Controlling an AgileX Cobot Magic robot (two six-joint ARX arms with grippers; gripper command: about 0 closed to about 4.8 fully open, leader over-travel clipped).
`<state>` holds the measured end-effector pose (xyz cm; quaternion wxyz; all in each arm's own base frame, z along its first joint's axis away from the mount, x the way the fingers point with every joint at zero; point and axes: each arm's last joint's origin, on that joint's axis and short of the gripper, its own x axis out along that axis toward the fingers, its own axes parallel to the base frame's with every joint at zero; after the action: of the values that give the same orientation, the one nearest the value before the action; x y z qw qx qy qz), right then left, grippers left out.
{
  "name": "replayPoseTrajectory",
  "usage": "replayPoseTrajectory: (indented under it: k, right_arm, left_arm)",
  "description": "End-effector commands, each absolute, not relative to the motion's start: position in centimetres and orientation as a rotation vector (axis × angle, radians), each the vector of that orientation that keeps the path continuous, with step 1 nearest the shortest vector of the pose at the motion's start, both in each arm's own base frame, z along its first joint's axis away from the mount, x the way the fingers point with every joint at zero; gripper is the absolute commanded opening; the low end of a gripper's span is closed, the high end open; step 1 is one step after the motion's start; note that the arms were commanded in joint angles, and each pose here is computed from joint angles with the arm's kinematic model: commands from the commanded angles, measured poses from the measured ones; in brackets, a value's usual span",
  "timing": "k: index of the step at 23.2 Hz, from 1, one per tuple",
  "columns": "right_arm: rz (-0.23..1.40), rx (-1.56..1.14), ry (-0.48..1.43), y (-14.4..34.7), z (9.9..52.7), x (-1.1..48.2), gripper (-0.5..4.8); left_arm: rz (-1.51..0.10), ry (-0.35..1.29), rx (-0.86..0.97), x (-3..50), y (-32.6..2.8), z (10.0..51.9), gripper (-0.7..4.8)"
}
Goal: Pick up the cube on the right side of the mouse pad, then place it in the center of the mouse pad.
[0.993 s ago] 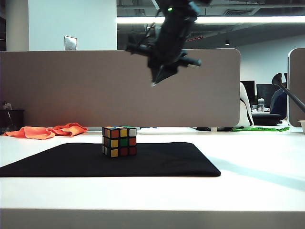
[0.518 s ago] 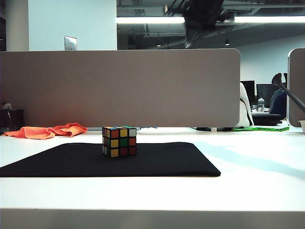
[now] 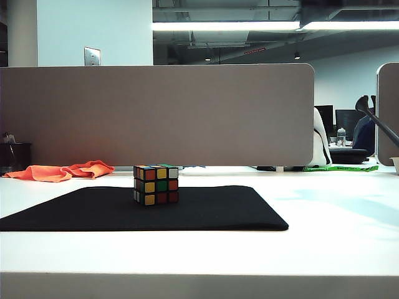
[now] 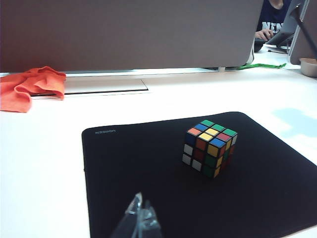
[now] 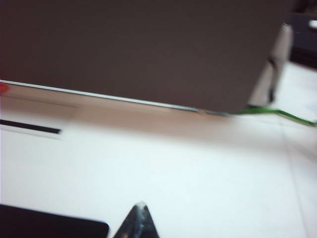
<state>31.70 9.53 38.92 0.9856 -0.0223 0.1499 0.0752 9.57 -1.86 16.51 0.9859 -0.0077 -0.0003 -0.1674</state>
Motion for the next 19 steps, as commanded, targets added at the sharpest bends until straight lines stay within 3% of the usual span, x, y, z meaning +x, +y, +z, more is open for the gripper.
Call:
replayPoseTrajectory:
  k: [1, 11, 19]
  right_arm:
    - [0.2, -0.022, 0.248, 7.3, 37.7, 30.1, -0.06]
    - [0.09, 0.032, 0.135, 0.2, 28.8, 22.8, -0.06]
    - [0.043, 0.031, 0.07, -0.6, 26.3, 18.7, -0.06]
  left_arm:
    - [-0.33, -0.016, -0.011, 9.5, -1.8, 16.8, -0.06]
    - [-0.326, -0.064, -0.014, 9.5, -1.8, 17.2, -0.06]
    - [-0.296, -0.062, -0.063, 9.6, -1.7, 17.3, -0.06]
